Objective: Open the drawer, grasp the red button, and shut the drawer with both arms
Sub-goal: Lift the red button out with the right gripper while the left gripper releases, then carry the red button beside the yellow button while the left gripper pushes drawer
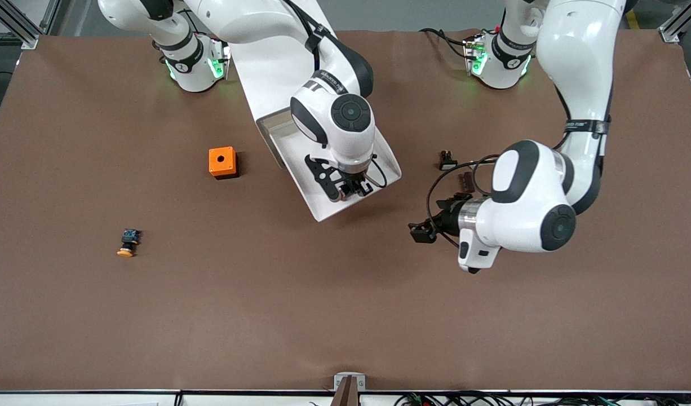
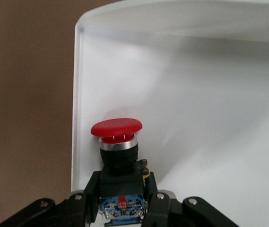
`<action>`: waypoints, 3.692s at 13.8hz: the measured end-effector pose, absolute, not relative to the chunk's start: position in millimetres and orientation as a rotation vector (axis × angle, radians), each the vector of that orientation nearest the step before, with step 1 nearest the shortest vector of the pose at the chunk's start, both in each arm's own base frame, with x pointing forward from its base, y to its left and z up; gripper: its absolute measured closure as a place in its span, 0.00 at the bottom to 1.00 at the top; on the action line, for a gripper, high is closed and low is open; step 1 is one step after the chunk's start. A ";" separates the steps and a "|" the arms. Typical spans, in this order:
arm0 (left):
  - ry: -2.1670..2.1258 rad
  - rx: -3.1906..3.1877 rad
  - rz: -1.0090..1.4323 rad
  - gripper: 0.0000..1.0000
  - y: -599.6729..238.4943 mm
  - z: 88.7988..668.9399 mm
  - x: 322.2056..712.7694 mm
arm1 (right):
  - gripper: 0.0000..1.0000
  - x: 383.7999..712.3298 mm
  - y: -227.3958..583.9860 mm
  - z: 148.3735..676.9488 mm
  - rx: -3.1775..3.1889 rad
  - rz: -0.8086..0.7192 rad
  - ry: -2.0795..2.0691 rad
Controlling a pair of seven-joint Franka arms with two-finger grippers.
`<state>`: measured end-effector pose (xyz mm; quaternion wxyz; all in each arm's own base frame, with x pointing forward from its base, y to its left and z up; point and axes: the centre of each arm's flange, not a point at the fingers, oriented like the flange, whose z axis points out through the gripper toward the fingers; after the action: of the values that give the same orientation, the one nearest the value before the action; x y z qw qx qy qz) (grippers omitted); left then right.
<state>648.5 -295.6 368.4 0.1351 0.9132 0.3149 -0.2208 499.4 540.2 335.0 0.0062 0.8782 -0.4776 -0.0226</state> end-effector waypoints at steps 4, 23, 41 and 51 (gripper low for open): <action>0.904 2.651 -0.567 0.00 -323.7 344.8 640.0 | 0.59 496.9 539.4 337.9 2.725 -0.083 -1.477; 0.692 2.863 -0.290 0.00 -469.5 274.2 533.5 | 0.59 675.7 120.9 470.8 3.053 -0.266 -0.437; 0.655 2.931 -0.393 0.00 -602.6 272.1 372.1 | 0.59 643.2 -16.1 238.1 3.083 -0.090 -0.158; 0.793 2.881 -0.262 0.00 -559.0 300.6 443.1 | 0.59 623.0 -11.7 193.9 3.076 -0.096 -0.113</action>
<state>443.1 -559.0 300.6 0.0707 0.9580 0.2637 -0.0872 623.0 -11.7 193.9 0.0309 0.9984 -0.0367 -0.0311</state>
